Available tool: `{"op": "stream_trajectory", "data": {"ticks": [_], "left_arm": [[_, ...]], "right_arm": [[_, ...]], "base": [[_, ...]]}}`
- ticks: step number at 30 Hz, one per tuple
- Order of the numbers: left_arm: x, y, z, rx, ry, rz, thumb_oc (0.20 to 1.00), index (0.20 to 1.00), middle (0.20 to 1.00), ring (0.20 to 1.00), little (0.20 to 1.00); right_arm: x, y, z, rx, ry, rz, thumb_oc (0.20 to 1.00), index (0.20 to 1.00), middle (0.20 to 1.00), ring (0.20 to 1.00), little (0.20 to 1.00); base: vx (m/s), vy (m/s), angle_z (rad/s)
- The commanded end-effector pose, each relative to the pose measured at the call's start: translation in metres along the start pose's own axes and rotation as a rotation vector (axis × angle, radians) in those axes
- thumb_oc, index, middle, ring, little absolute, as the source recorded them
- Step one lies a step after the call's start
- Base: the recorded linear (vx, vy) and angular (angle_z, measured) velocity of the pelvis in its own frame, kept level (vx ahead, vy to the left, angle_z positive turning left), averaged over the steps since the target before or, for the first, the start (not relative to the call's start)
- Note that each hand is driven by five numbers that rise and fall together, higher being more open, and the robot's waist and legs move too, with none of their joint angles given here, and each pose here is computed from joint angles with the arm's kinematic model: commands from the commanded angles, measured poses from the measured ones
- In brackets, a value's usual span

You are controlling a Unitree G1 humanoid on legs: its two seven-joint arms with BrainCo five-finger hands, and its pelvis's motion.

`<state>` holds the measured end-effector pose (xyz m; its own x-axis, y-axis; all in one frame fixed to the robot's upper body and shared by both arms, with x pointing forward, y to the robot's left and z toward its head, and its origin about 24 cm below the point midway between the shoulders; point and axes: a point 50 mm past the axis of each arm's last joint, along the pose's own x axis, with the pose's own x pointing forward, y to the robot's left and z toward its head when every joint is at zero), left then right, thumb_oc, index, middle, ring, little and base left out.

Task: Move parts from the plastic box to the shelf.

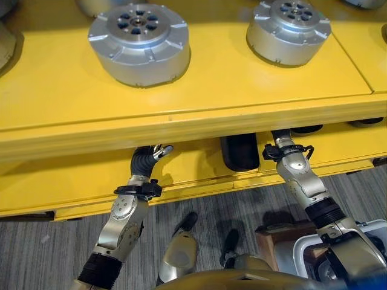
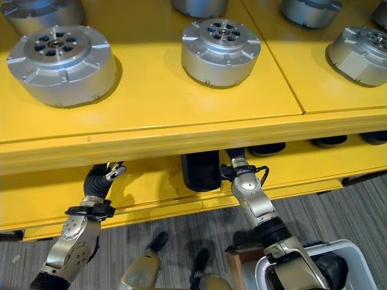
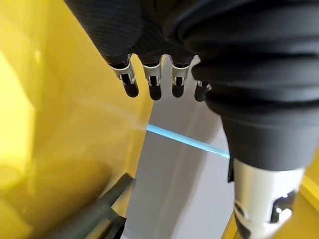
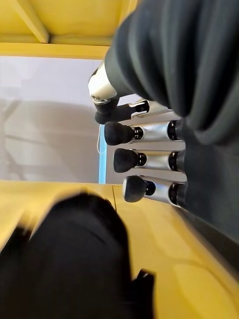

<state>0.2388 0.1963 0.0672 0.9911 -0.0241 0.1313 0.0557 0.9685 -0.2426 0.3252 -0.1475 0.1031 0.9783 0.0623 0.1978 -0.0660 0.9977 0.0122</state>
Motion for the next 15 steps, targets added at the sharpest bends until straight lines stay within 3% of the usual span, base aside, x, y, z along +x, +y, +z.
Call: {"op": "stream_trajectory", "data": {"ticks": [1, 9, 15], "left_arm": [[-0.002, -0.008, 0.026, -0.020, -0.116, -0.064, 1.000, 1.000, 1.000, 1.000, 1.000], [0.003, -0.007, 0.028, 0.028, -0.115, -0.098, 1.000, 1.000, 1.000, 1.000, 1.000], [0.004, -0.004, 0.029, 0.042, -0.115, -0.075, 1.000, 1.000, 1.000, 1.000, 1.000]], "right_arm": [[0.005, 0.005, 0.024, 0.006, -0.137, 0.003, 0.200, 0.200, 0.200, 0.200, 0.200], [-0.004, -0.003, 0.016, 0.000, -0.113, -0.045, 0.200, 0.200, 0.200, 0.200, 0.200], [-0.004, -0.005, 0.023, 0.013, -0.143, -0.067, 0.200, 0.200, 0.200, 0.200, 0.200]], "base": [[0.11, 0.196, -0.01], [0.10, 0.240, 0.12], [0.05, 0.083, 0.09]]}}
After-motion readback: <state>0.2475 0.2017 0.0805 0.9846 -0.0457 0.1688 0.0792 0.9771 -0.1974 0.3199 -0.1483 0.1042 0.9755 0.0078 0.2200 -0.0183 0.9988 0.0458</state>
